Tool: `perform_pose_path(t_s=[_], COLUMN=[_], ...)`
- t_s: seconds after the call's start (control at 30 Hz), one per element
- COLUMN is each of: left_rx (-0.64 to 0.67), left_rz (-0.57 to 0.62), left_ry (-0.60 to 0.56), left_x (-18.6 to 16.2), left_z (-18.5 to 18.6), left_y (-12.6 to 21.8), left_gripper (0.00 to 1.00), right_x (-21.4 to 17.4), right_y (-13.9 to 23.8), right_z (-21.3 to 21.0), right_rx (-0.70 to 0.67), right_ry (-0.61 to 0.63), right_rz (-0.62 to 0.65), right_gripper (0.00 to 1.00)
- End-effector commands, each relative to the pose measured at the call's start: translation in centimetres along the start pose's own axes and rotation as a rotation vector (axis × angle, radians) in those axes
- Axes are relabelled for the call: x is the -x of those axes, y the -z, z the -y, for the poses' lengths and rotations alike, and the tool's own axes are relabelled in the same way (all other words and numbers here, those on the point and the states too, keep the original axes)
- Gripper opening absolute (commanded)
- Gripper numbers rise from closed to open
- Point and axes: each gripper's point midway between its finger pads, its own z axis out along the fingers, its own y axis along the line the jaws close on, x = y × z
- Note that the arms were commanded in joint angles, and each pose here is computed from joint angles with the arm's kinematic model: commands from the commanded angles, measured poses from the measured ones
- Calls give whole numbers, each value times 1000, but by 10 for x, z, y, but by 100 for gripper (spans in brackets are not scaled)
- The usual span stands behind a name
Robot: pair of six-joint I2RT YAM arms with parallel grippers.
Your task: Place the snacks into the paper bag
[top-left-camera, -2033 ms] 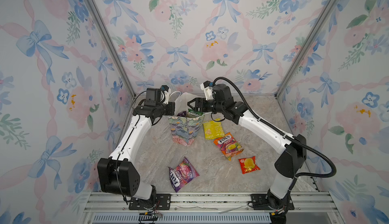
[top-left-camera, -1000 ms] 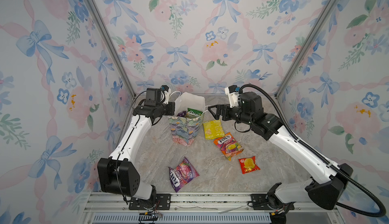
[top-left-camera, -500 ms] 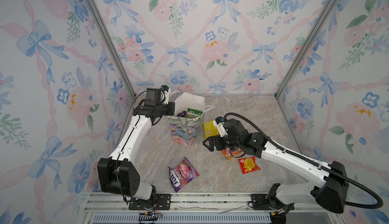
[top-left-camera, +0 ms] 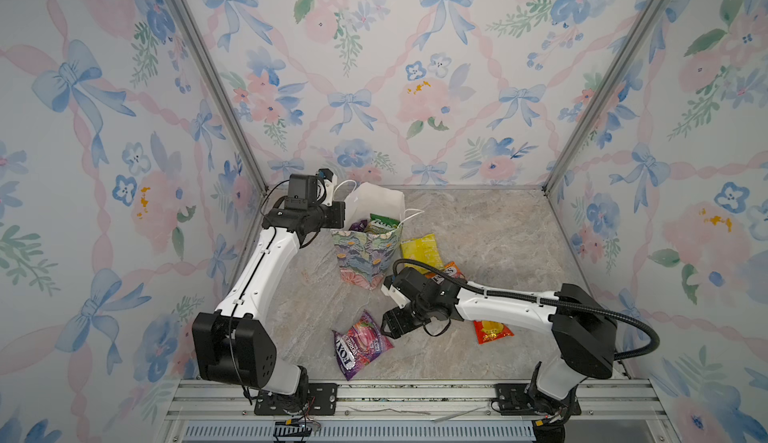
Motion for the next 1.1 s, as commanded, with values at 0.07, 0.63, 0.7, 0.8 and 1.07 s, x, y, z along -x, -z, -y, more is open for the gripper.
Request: perform_pose_path(t_s=[0.07, 0.63, 0.7, 0.8, 1.07], left_rx=[18, 22, 22, 23, 26], left_rz=[-45, -40, -41, -42, -37], left_ry=[-2, -3, -2, -2, -7], left_x=[-14, -13, -13, -14, -13], left_z=[-7, -7, -7, -7, -7], left_y=[-4, -2, -2, -2, 0], left_gripper=[0, 0, 0, 0, 0], right_x=[-3, -17, -18, -16, -14], right_y=[-15, -37, -39, -40, -39], right_z=[-11, -4, -2, -2, 7], right_rx=[23, -11, -18, -20, -46], right_ry=[24, 29, 28, 29, 38], right_rz=[-48, -113, -117, -116, -132], right_gripper=[67, 54, 50, 38, 10])
